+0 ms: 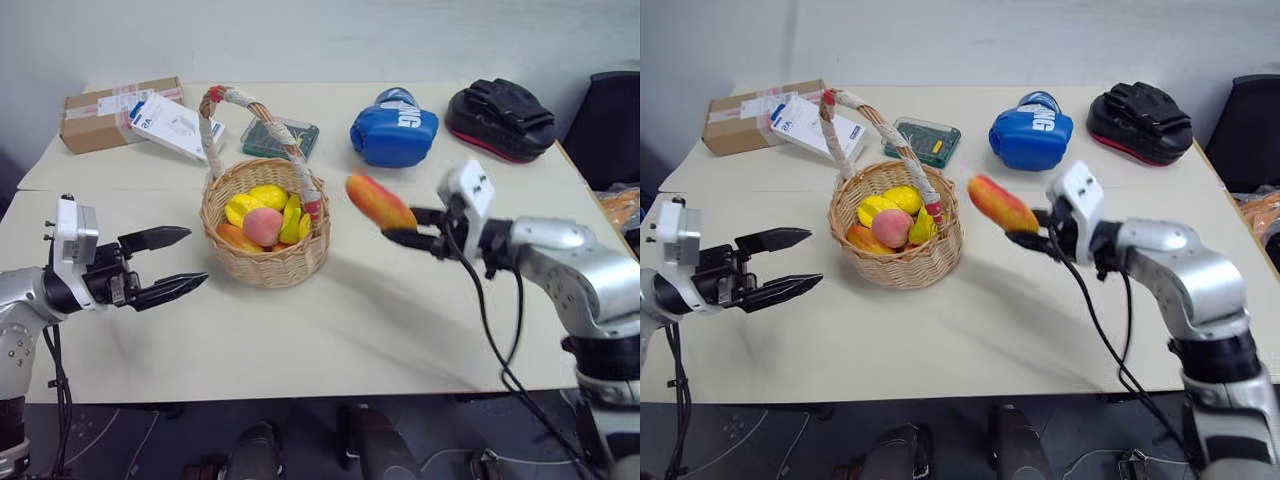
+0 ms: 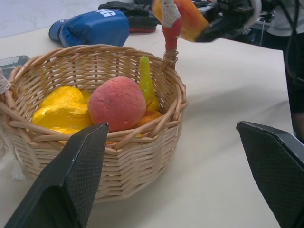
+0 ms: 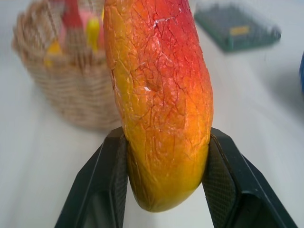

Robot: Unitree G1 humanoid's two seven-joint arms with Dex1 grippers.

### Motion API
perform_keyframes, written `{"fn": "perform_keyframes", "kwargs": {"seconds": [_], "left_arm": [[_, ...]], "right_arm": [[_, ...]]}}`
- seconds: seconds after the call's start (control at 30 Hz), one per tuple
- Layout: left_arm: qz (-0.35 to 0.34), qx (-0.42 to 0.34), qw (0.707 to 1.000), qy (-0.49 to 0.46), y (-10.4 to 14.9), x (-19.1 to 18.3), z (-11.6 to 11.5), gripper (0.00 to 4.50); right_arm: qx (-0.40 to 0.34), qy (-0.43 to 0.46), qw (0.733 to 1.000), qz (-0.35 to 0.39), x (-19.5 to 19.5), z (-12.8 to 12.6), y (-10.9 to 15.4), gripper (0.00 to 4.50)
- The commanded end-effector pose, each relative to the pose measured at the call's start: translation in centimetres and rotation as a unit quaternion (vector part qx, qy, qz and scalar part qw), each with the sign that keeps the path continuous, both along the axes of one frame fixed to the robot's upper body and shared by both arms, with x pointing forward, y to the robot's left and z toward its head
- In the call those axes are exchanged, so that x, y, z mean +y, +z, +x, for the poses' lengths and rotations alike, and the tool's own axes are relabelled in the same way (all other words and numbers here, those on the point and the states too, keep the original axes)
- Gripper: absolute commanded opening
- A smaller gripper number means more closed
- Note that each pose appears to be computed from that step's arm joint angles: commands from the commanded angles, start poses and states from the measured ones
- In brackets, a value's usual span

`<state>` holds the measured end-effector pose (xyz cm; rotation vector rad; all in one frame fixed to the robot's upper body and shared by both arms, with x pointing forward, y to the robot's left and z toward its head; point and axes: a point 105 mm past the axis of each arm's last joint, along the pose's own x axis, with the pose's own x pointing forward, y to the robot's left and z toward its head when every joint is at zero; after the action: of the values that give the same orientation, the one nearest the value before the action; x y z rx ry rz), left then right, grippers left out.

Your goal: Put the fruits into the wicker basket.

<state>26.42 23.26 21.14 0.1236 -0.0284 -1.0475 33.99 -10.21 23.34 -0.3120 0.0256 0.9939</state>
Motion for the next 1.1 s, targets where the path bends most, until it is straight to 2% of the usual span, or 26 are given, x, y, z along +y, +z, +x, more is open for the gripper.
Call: {"fn": "perform_keyframes", "kwargs": {"seconds": [0.03,0.17,0.27,0.4,0.53,0.67,0.8,0.87,1.0,1.1], "left_arm": [[-0.005,-0.026,1.000,0.009,0.8,0.3,0.1,4.50],[-0.009,-0.029,0.999,0.013,0.7,0.4,0.1,4.50],[-0.006,-0.037,0.999,0.018,0.5,0.4,0.1,4.50],[-0.012,-0.038,0.999,0.021,0.3,0.2,-0.1,4.50],[-0.017,-0.042,0.999,0.026,0.3,0.2,-0.1,4.50],[-0.026,-0.051,0.998,0.030,0.5,0.0,-0.1,4.50],[-0.026,-0.054,0.998,0.025,0.5,-0.4,-0.2,4.50],[-0.022,-0.052,0.998,0.018,0.5,-0.5,-0.2,4.50],[-0.013,-0.057,0.998,0.011,0.6,-0.3,-0.2,4.50],[-0.009,-0.056,0.998,0.011,0.5,-0.1,-0.1,4.50]], "right_arm": [[-0.048,0.048,0.997,-0.021,2.2,0.5,0.9,1.69],[-0.083,0.081,0.991,-0.065,4.7,2.3,1.9,1.69],[-0.096,0.090,0.989,-0.066,6.4,3.9,3.5,1.69],[-0.109,0.128,0.982,-0.086,7.9,4.2,4.0,1.69],[-0.132,0.148,0.974,-0.110,8.5,4.6,3.7,3.05],[-0.155,0.134,0.974,-0.095,7.9,5.4,4.8,4.42],[-0.179,0.103,0.977,-0.061,3.9,5.8,6.7,4.47],[-0.176,0.108,0.977,-0.044,1.0,5.0,7.0,4.47],[-0.135,0.108,0.984,-0.040,-2.9,3.0,5.5,4.47],[-0.108,0.143,0.984,-0.003,-1.7,-0.3,4.1,4.47]]}}
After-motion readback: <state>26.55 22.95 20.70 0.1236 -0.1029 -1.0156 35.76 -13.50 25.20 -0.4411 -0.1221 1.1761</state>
